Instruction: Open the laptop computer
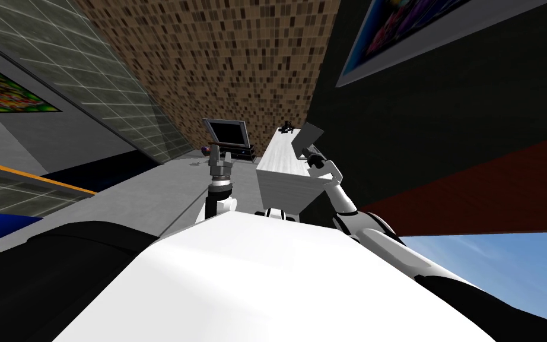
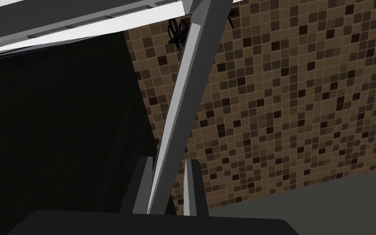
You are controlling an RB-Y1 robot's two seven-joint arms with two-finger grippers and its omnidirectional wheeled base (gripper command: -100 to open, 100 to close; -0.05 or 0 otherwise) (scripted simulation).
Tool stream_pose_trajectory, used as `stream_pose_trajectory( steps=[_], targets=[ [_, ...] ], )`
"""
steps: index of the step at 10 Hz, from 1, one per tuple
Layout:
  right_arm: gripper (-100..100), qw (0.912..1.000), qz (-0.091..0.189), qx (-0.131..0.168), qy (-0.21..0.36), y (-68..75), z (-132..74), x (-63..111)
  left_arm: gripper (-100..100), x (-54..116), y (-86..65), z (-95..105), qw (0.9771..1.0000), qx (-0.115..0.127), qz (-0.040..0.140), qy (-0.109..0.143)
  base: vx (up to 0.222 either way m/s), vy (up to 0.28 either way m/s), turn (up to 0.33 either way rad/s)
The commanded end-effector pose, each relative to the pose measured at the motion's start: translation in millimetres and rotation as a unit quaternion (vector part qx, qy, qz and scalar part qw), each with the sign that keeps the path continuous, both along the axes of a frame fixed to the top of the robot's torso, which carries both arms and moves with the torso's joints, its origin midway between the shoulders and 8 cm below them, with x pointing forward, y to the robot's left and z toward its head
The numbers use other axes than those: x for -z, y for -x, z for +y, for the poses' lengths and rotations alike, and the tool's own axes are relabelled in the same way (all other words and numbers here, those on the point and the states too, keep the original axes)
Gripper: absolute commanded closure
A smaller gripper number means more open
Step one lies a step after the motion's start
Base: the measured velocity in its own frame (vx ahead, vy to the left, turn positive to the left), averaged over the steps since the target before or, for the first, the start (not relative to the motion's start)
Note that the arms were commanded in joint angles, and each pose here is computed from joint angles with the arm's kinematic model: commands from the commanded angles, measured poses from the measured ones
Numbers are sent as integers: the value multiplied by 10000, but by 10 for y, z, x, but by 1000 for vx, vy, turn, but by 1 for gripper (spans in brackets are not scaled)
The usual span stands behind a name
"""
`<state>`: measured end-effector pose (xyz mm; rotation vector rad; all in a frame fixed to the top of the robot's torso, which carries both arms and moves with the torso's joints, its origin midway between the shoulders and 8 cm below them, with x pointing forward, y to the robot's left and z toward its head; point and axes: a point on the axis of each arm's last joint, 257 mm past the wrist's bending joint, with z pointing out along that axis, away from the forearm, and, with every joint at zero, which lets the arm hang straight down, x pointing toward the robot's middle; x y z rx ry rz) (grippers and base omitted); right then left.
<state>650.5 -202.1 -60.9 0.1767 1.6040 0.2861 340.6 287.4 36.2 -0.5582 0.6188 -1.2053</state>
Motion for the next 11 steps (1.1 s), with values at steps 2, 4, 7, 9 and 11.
stream_pose_trajectory(
  steps=[2,4,7,9,11],
  targets=[
    [100,9971,181,55,-736,-42,-103,326,0,0,0,0,10000,0,0,0,-7,-24,-33],
    [100,9971,181,55,-736,-42,-103,326,0,0,0,0,10000,0,0,0,-8,-10,4],
    [100,9911,92,-26,-1329,-95,-70,339,0,0,0,0,10000,0,0,0,4,0,-22],
    [100,9883,118,-35,-1520,-96,-67,407,0,0,0,0,10000,0,0,0,3,-11,-16],
    [100,9816,166,-46,-1902,-95,-62,543,0,0,0,0,10000,0,0,0,8,-13,-16]
  ],
)
